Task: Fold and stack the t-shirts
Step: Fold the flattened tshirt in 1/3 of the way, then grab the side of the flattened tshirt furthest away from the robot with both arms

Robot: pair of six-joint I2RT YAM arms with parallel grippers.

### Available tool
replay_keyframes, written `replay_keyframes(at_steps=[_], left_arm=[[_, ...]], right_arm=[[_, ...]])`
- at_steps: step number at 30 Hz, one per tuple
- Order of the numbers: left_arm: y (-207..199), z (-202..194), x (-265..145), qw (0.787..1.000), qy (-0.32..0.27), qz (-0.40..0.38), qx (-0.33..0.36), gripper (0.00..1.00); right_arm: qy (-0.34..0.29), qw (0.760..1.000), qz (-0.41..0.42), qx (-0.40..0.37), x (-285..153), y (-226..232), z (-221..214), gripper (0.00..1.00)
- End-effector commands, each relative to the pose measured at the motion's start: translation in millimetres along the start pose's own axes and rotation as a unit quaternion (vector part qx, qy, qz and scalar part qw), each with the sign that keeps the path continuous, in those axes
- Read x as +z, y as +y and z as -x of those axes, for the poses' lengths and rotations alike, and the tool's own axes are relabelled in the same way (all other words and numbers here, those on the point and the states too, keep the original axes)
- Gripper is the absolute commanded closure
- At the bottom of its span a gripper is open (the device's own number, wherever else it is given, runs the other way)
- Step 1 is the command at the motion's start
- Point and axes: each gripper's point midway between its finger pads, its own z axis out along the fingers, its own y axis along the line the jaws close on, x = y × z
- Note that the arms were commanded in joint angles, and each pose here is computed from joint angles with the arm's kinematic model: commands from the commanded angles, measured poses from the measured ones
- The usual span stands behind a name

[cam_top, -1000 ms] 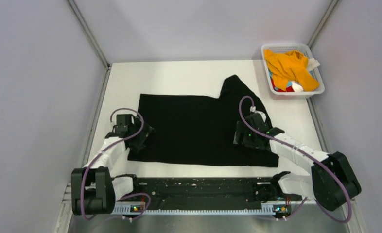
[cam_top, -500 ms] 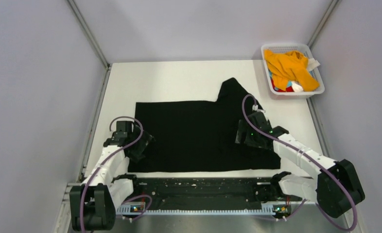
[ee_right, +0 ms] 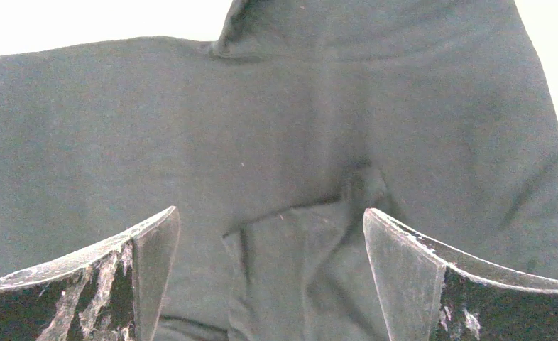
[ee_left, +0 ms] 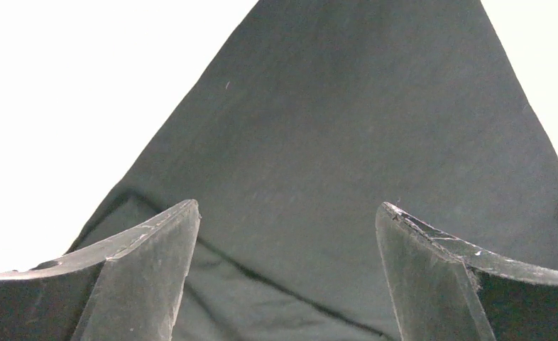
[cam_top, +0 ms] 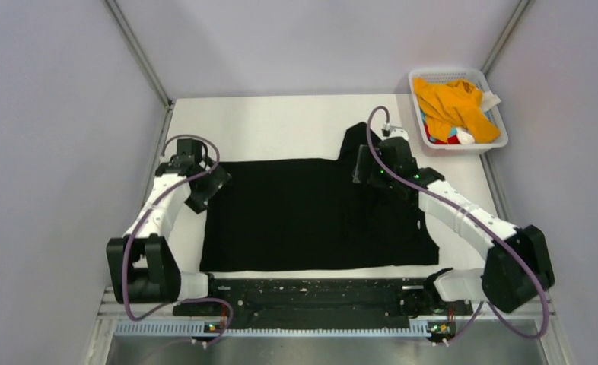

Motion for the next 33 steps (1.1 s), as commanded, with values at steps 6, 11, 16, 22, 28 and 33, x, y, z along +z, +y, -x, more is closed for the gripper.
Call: replay_keyframes(at_steps=[6,11,16,22,28,33], left_arm=[[-50.8,72.5,34.8,1.000,0.000,0.008,0.024,0.01],[-59.1,93.4,58.1,0.999,0.020,0.019,0.020,0.01],[-52.4,113.6,66.4,0.999,0.020,0.027,0.005,0.01],[-34.6,128.7,72.0,0.999,0.026,0.033,-0.020,0.01],[-35.8,137.3,69.5,0.999,0.024,0.021,-0.017,0.01],[-45.1,144.4,77.7,0.999,0.033,0.009,0.002,0.02]], right_arm=[[-0.006,0.999,0.040,-0.024,88.8,47.4,38.6,0.01],[0.001,0.999,0.036,-0.019,144.2,60.4,45.8,0.01],[0.007,0.997,0.070,-0.009,183.9,83.6,50.4,0.01],[-0.001,0.991,0.137,0.005,219.1,121.8,64.7,0.01],[-0.061,0.979,0.189,-0.035,229.9,151.0,102.9,0.01],[-0.090,0.981,0.156,-0.069,224.7,144.6,128.4,0.01]])
